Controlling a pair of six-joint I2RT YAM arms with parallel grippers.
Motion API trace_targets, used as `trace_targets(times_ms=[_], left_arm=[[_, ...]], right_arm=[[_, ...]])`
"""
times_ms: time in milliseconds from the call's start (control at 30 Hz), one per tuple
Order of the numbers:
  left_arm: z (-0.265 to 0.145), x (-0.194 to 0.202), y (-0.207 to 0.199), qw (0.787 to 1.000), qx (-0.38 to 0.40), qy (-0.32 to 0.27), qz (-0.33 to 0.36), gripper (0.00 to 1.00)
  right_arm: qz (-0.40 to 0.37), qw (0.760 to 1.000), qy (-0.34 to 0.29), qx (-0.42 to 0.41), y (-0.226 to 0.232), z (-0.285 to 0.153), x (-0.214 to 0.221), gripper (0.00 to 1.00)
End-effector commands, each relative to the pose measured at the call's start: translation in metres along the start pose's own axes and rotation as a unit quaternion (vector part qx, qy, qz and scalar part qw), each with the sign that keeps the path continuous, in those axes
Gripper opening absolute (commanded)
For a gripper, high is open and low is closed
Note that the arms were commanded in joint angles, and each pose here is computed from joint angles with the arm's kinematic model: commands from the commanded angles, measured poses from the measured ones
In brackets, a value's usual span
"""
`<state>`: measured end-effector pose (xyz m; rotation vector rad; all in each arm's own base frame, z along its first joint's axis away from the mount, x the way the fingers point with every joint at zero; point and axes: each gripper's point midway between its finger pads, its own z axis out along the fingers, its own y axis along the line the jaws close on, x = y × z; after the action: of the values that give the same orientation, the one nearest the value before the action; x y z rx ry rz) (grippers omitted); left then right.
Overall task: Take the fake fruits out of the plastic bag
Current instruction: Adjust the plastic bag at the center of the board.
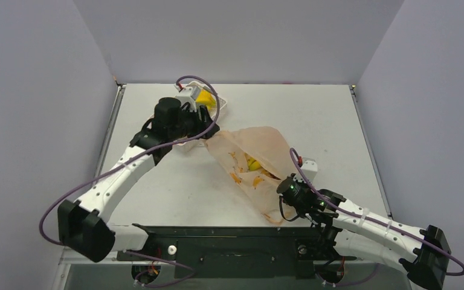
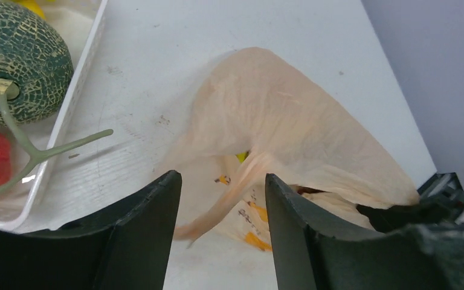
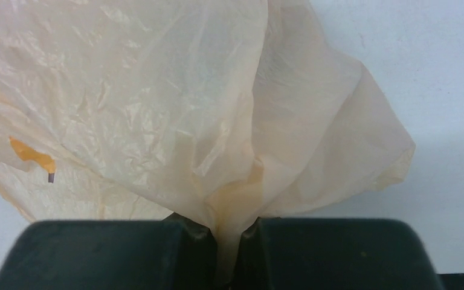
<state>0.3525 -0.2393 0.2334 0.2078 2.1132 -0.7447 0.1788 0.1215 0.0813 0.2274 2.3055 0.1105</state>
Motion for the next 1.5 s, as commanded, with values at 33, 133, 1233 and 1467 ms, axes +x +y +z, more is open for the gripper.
trace_targets(times_ms=[33,133,1233,1467], left_arm=[[-0.076,0.005,-0.042,0.996,0.084,-0.012,-0.005,0.51],[-0.102,0.025,-0.077,0.988,0.155,-0.005,-0.021,0.52],[0.086,0.139,-0.158,0.977,0.212,0.007,-0.020,0.80],[0.114,0.134,-0.154,0.978,0.206,0.012,0.006,0.87]], right_arm=[[-0.028,1.000,0.004,-0.008,0.004,-0.010,-0.010,0.00],[-0.029,0.999,0.012,-0.008,0.005,-0.012,-0.008,0.00],[-0.010,1.000,0.022,-0.016,-0.001,-0.031,-0.003,0.00],[-0.020,1.000,0.018,-0.011,0.000,-0.036,-0.010,0.05]])
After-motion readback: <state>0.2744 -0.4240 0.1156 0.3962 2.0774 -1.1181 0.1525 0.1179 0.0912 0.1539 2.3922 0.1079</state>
